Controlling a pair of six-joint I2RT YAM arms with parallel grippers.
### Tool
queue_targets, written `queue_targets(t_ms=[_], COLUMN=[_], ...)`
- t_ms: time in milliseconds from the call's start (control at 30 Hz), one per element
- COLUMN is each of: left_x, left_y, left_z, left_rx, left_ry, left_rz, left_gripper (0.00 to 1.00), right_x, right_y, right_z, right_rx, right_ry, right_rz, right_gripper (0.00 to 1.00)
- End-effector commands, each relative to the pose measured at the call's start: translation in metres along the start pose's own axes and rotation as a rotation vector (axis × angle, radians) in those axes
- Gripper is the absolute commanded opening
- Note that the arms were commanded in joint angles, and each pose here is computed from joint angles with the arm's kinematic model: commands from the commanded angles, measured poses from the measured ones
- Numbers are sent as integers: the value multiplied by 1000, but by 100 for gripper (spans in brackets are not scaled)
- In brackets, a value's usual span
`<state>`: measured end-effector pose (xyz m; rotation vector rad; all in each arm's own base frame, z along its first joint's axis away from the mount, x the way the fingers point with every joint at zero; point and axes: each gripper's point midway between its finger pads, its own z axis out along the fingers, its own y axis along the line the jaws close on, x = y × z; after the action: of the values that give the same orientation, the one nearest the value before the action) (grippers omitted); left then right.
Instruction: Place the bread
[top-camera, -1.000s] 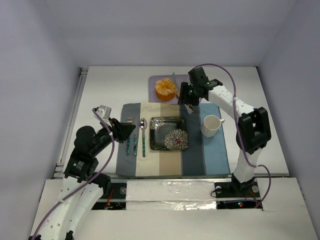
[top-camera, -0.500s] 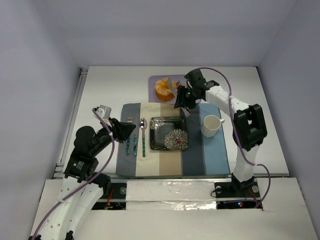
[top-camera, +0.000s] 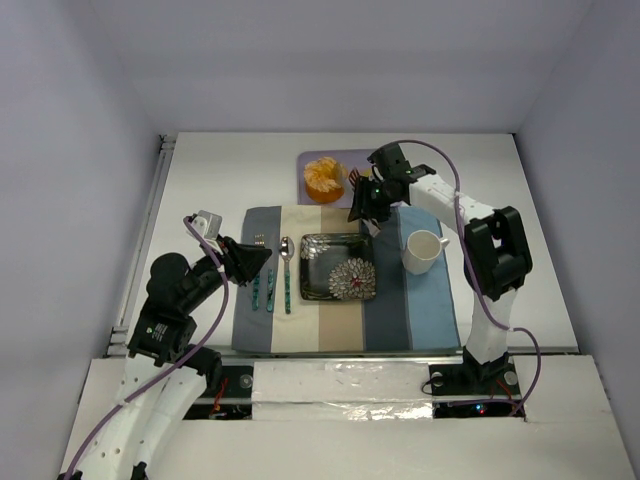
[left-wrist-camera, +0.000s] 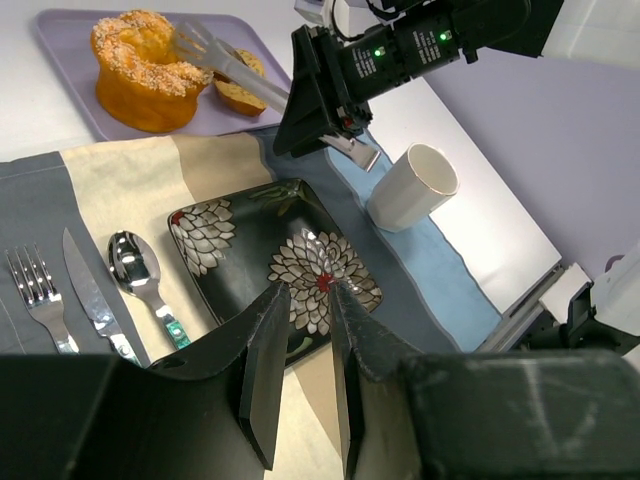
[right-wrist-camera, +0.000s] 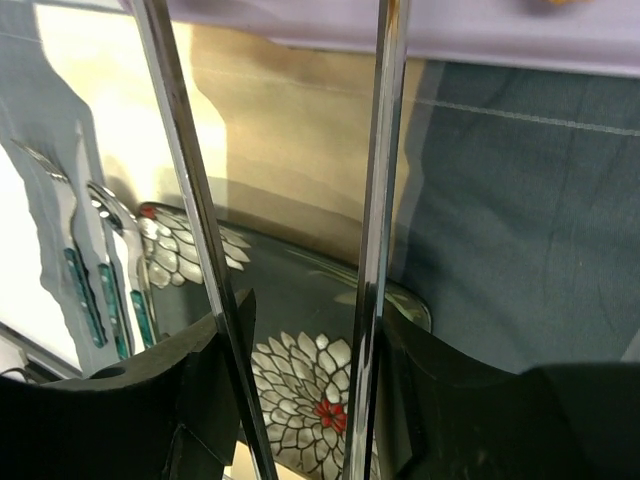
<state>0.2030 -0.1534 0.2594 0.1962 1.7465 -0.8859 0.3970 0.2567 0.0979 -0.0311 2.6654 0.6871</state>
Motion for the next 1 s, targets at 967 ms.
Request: queue_targets(t_ms=[967], left_x=[-4], left_y=[1], left_z=[4], left_rx=[17], left_ry=[-23], left_rz=[22], left_gripper=[19], right_x=[91], right_y=[84], right_z=[-121], right_rx=[-402], right_ry=[-114], right_rz=[-63], right_gripper=[21])
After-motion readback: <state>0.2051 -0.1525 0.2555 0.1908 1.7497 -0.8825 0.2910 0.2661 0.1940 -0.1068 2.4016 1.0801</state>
